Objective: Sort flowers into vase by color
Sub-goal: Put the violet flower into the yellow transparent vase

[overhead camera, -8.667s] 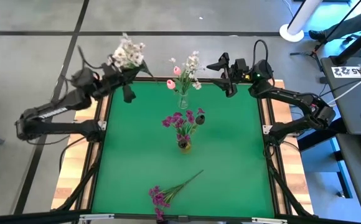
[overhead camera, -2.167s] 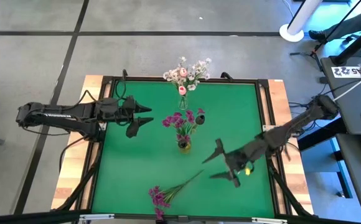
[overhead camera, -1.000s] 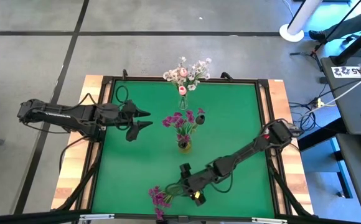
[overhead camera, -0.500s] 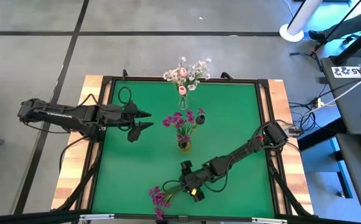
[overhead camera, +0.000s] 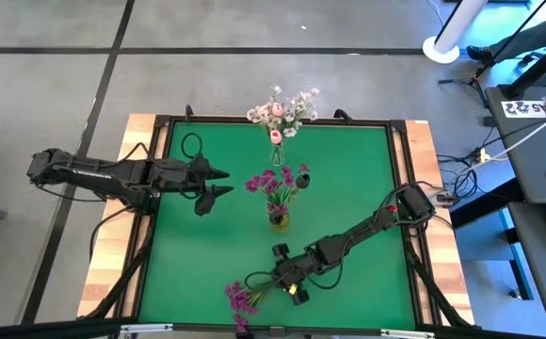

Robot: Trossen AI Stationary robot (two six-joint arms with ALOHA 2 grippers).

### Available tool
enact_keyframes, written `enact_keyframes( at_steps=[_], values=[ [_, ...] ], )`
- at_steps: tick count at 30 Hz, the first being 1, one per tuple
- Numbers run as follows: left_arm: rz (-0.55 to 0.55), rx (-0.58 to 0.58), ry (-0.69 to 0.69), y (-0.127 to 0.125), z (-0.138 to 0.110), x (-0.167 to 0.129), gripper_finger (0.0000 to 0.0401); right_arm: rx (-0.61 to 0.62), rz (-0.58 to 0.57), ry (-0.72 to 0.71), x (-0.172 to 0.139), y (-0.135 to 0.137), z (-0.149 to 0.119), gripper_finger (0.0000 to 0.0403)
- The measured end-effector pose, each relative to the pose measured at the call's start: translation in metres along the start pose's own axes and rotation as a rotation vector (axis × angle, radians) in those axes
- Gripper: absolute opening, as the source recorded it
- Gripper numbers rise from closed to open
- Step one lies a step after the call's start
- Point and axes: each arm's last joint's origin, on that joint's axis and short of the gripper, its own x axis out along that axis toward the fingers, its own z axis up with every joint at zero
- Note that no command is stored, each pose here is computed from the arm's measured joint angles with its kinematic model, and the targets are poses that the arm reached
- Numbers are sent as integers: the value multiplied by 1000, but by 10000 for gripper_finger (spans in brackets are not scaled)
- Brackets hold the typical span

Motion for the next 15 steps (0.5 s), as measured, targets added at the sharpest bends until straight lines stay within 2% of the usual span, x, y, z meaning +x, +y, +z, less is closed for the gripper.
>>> enact_keyframes(
  at_steps=[5, 8, 11, 15],
  values=[
    [0, -2, 0, 0, 0, 0, 224, -18, 9, -13, 0, 0, 1, 58],
    [0, -3, 0, 0, 0, 0, 224, -23, 8, -13, 0, 0, 1, 27],
    [0, -3, 0, 0, 0, 0, 224, -18, 14, -14, 0, -2, 1, 12],
    [0, -3, 0, 0, 0, 0, 224, -17, 16, -21, 0, -2, 2, 12]
  ],
)
